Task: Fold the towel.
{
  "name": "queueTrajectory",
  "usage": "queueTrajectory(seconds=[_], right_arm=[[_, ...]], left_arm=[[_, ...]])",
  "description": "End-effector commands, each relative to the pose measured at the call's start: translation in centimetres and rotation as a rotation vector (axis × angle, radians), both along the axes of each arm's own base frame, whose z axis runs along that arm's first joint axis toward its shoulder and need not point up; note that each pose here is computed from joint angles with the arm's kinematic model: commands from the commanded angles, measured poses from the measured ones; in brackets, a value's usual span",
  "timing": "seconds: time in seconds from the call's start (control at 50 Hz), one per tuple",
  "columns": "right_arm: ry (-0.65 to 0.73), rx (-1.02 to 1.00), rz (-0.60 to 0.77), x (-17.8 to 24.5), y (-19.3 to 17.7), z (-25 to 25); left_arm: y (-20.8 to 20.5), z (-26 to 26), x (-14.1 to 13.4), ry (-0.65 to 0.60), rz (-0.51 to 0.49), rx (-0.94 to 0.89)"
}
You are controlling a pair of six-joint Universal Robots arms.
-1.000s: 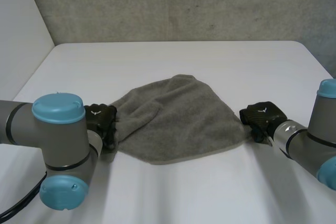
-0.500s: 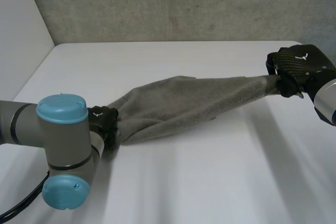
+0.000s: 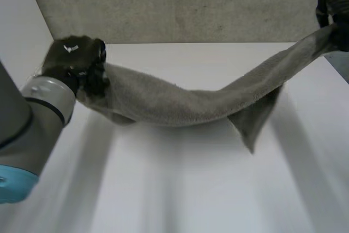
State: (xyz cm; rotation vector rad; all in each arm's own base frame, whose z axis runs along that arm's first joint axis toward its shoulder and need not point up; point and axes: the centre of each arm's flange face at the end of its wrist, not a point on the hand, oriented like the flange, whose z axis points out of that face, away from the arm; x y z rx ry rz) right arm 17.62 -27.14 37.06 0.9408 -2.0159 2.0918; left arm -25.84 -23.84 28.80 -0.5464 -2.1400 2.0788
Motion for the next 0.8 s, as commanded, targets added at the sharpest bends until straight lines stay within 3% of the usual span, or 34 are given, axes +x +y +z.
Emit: queueTrajectory(seconds=[0.02,0.06,0.22,0.4,0.5,0.54,0.56,0.6,0.64,0.72,0.8], right_arm=[[0.191,0.100,0.032,0.6,-0.6,-1.6],[0.269,0.183,0.084,2.2,-0.7,-4.0],[0.361,0.348,0.130,5.0,-1.9,-10.1],[0.285,0.260,0.127,8.2,-5.4,-12.9],[0.162,0.043,0.026,9.0,-8.2,-10.7],[0.007,-0.175,-0.048,9.0,-9.7,-7.5],[0.006,-0.176,-0.049,9.0,-9.7,-7.4],[-0.144,-0.408,-0.079,8.1,-8.7,-1.8],[-0.178,-0.474,-0.073,7.7,-7.4,0.5],[-0.188,-0.491,-0.069,7.2,-6.4,1.8],[-0.111,-0.318,-0.033,7.2,-5.7,-0.6]], left_arm=[[-1.5,1.0,1.1,-0.036,0.010,0.063],[-3.0,-1.8,0.9,-0.102,0.015,0.161],[-5.6,-8.2,-0.2,-0.255,-0.003,0.308],[-8.4,-10.6,-1.6,-0.244,-0.004,0.297],[-10.7,-7.6,-2.5,-0.163,0.008,0.132],[-11.5,-2.9,-2.9,-0.053,0.020,-0.064],[-11.5,-2.8,-2.9,-0.052,0.020,-0.065],[-11.5,3.1,-2.6,0.108,0.027,-0.290],[-11.4,5.6,-2.0,0.173,0.028,-0.379],[-11.5,7.3,-0.8,0.206,0.033,-0.398],[-11.3,5.8,-0.6,0.200,0.005,-0.291]])
